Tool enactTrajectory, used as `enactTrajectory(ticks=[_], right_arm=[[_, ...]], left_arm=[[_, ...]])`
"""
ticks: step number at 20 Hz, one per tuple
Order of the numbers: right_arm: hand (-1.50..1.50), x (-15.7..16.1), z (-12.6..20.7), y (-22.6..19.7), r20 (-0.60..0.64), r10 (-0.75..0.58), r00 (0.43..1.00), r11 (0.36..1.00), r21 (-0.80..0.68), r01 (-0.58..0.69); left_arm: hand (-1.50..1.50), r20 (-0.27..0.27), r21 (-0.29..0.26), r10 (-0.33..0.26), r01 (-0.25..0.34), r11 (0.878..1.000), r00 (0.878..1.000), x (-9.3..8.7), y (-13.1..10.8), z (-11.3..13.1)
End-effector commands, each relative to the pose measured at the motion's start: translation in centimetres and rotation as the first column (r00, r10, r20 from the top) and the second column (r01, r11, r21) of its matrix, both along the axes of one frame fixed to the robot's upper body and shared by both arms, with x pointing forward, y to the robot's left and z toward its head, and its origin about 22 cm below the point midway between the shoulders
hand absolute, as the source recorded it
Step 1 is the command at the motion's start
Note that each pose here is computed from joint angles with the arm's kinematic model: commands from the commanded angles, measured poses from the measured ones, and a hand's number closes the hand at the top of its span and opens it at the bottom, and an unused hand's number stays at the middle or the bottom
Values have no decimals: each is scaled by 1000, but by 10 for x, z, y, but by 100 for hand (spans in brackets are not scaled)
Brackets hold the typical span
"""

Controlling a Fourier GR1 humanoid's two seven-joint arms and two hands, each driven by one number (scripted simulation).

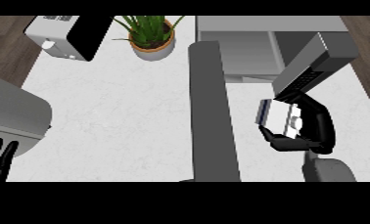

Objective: Pick up the milk, place it into the microwave and close the microwave

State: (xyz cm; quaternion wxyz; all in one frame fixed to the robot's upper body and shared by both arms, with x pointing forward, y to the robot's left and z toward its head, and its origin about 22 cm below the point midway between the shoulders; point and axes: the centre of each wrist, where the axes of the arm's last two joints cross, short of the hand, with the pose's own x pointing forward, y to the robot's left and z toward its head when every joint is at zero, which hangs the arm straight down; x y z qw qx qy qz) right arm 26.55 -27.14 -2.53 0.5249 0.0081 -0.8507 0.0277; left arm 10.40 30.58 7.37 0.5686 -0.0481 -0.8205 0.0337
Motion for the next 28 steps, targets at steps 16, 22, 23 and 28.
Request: enactTrajectory(ticks=[16,22,23,28], right_arm=[[150,136,34,67,-87,-26,996,990,-138,14],[150,161,48,67,-70,-88,994,981,-177,75],[150,160,45,56,-63,-101,993,977,-195,87],[150,170,58,55,-17,-133,991,965,-231,125]], left_arm=[[-150,-6,-7,-26,26,1000,1000,12,12,-8],[-150,-13,5,-47,47,999,999,30,22,-9],[-150,3,2,-38,38,999,999,31,6,-4],[-150,20,4,-85,85,996,996,44,12,-6]])
